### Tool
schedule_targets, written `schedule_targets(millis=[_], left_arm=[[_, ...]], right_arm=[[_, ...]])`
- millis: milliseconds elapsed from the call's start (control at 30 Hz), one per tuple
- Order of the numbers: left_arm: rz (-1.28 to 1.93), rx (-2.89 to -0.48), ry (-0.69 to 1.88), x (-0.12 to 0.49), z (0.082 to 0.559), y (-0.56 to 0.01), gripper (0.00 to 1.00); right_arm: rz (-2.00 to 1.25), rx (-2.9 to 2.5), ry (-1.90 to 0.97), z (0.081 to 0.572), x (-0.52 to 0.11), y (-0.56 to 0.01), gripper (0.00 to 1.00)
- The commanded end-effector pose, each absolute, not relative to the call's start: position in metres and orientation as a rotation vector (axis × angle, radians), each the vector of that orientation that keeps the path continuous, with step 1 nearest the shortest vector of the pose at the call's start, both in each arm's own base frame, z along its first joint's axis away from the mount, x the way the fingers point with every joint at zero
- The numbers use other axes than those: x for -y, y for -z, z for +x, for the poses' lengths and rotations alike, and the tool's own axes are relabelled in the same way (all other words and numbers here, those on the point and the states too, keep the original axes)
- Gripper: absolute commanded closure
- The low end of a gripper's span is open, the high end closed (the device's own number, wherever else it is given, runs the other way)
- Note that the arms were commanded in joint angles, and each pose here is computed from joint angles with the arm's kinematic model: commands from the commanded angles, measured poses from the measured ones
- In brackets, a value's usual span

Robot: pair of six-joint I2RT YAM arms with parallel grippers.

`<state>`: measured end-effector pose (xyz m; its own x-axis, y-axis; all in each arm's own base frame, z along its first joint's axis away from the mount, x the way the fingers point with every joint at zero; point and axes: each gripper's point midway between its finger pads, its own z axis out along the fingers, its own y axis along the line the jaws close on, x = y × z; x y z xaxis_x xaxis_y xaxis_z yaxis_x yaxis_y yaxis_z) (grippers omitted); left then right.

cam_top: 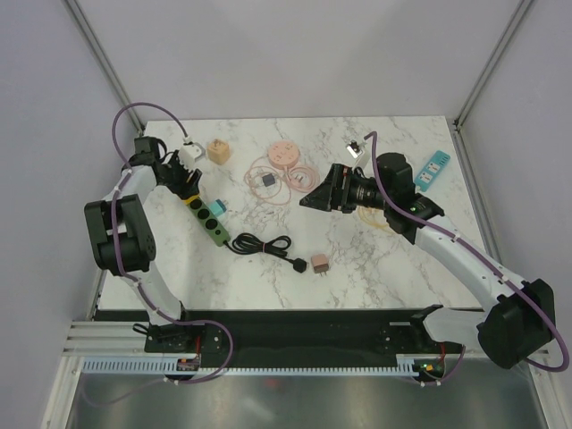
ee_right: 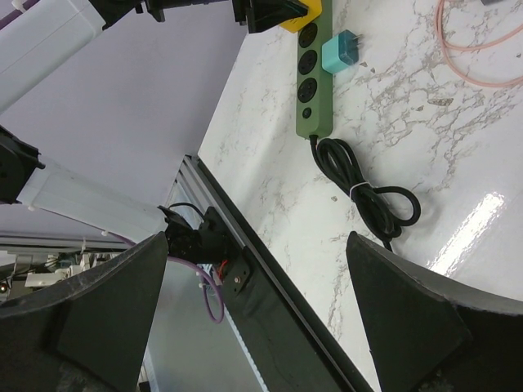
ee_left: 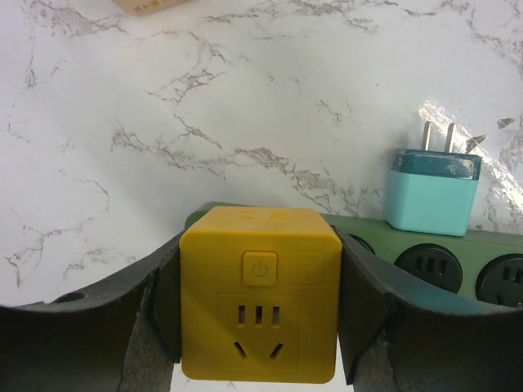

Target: Insert the plug

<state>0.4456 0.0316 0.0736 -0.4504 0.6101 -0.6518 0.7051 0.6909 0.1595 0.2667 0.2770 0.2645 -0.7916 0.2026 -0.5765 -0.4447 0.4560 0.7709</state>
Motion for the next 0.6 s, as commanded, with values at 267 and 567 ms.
schedule_targets(millis=[267, 567], left_arm=[[0.835, -2.390, 0.283, -0.038, 0.412, -0.013, 0.98], [0.790, -2.314, 0.256, -0.035, 0.418, -0.066, 0.55]], right_arm=[[-0.266, -1.984, -1.358, 0.263, -0.275, -0.300, 0.02], [-0.330, -1.924, -1.373, 0.256, -0.275, -0.325, 0.02]])
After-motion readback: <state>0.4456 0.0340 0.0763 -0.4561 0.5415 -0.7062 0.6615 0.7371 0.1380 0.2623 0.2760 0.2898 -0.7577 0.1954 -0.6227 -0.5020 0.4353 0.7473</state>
